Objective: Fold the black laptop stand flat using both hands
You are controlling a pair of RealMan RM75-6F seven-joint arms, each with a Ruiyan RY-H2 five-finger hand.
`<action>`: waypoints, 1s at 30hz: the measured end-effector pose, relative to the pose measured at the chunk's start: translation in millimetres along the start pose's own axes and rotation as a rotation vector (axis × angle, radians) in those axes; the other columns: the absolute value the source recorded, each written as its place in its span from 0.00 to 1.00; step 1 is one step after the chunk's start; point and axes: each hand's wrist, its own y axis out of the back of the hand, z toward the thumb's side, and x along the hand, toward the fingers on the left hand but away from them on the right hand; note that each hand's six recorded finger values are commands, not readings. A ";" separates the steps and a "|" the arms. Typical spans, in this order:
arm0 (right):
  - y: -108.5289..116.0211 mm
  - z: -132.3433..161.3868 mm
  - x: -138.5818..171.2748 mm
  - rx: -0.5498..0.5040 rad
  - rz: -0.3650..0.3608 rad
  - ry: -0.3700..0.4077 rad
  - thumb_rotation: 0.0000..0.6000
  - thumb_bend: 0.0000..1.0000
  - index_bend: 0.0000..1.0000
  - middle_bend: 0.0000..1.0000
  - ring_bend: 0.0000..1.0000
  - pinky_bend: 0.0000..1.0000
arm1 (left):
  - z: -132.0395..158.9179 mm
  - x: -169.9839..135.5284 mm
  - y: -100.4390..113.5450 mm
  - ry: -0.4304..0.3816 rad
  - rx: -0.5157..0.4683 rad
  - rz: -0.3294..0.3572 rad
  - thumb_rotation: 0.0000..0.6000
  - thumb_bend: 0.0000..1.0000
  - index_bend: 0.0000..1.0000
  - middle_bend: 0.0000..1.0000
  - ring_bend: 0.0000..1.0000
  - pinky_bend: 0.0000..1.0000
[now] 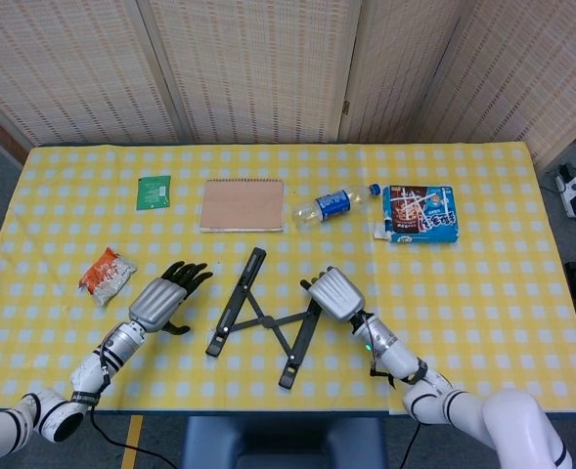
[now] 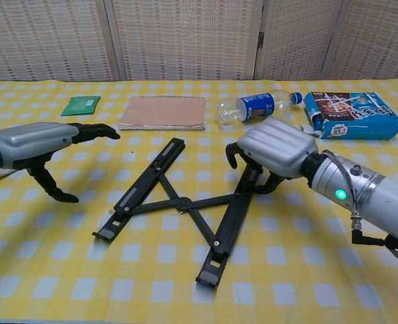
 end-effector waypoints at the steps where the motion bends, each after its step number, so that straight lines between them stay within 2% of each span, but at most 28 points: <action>1: 0.9 2.5 -3.5 -0.001 -0.005 0.002 1.00 0.21 0.46 0.70 0.68 0.67 | -0.3 -0.3 0.1 0.001 0.000 -0.001 1.00 0.18 0.00 0.02 0.00 0.00; 7: 13.1 17.8 -28.3 -0.004 -0.049 0.017 1.00 0.21 0.46 0.70 0.68 0.67 | -0.4 -2.9 0.5 0.003 -0.008 -0.006 1.00 0.18 0.00 0.02 0.00 0.00; 13: 18.7 27.6 -45.8 0.032 -0.051 0.033 1.00 0.21 0.46 0.69 0.67 0.67 | -2.8 -0.3 5.1 0.008 0.004 0.002 1.00 0.18 0.00 0.02 0.00 0.00; 22: 44.6 20.5 -24.6 0.042 -0.102 0.081 1.00 0.21 0.45 0.68 0.67 0.67 | -18.4 20.8 32.1 0.017 0.160 0.079 1.00 0.18 0.00 0.02 0.00 0.00; 30: 83.7 40.7 9.5 -0.021 -0.136 0.146 1.00 0.21 0.45 0.68 0.68 0.67 | -21.6 56.1 42.5 -0.014 0.341 0.126 1.00 0.12 0.00 0.02 0.00 0.00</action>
